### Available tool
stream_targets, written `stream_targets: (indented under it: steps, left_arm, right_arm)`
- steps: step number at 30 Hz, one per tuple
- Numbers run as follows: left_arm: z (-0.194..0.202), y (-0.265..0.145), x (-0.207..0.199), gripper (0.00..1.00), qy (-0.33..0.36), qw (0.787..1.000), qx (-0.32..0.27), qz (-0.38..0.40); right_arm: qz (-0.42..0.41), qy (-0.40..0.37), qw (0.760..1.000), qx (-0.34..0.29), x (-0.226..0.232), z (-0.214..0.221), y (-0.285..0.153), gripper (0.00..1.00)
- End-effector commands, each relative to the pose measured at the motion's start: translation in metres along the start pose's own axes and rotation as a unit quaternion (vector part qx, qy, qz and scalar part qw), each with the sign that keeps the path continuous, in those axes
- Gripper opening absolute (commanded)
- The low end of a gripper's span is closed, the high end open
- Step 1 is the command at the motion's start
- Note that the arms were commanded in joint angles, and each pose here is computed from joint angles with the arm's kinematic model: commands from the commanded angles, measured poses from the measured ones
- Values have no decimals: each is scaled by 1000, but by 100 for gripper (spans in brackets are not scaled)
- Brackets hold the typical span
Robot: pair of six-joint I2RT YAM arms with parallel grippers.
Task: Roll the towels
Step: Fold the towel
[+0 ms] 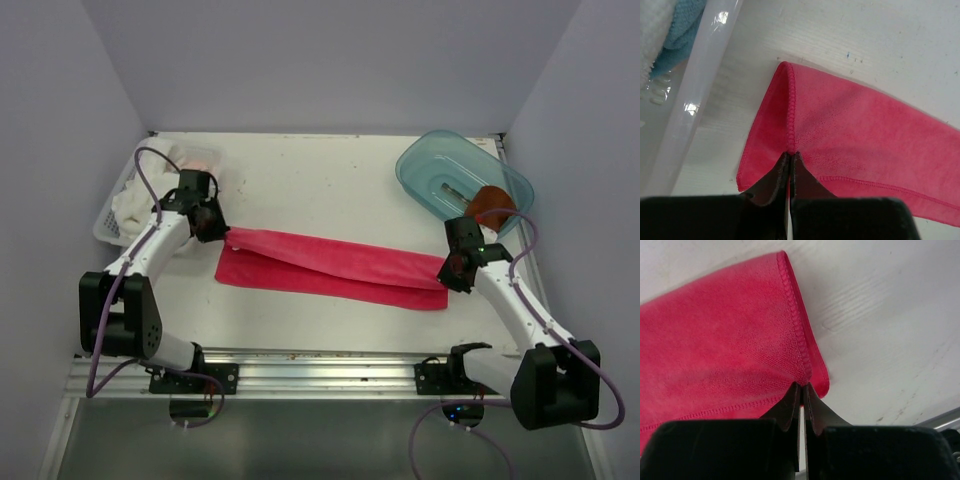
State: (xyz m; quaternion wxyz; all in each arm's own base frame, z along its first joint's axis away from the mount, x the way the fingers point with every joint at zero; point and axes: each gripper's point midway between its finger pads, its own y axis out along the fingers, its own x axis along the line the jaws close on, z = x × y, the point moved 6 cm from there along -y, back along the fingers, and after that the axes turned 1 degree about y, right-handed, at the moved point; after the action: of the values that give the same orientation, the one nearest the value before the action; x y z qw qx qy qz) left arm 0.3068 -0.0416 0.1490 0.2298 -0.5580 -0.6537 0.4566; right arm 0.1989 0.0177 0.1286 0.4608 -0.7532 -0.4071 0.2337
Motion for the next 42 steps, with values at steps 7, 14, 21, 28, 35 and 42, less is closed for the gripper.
stream_targets:
  steps: [7, 14, 21, 28, 35, 42]
  left_arm:
    - [12, -5, 14, 0, 0, 1000, 1, -17]
    - [3, -20, 13, 0, -1, 1000, -19, -19]
    - [21, -23, 22, 0, -12, 1000, -7, -26]
    - [48, -8, 35, 0, -19, 999, 20, -44]
    - [54, 0, 38, 0, -18, 998, 30, -49]
    - [34, -17, 34, 0, -11, 999, -1, -48]
  right_arm:
    - [5, 28, 999, 39, -15, 29, -3, 0]
    - [0, 29, 1000, 7, -17, 14, -21, 0]
    - [3, 31, 999, 17, -19, 21, -18, 0]
    - [-10, 39, 998, 50, -16, 37, -5, 0]
    - [-1, 40, 998, 56, -18, 44, 2, 0]
    - [-3, 45, 998, 33, -17, 30, -10, 0]
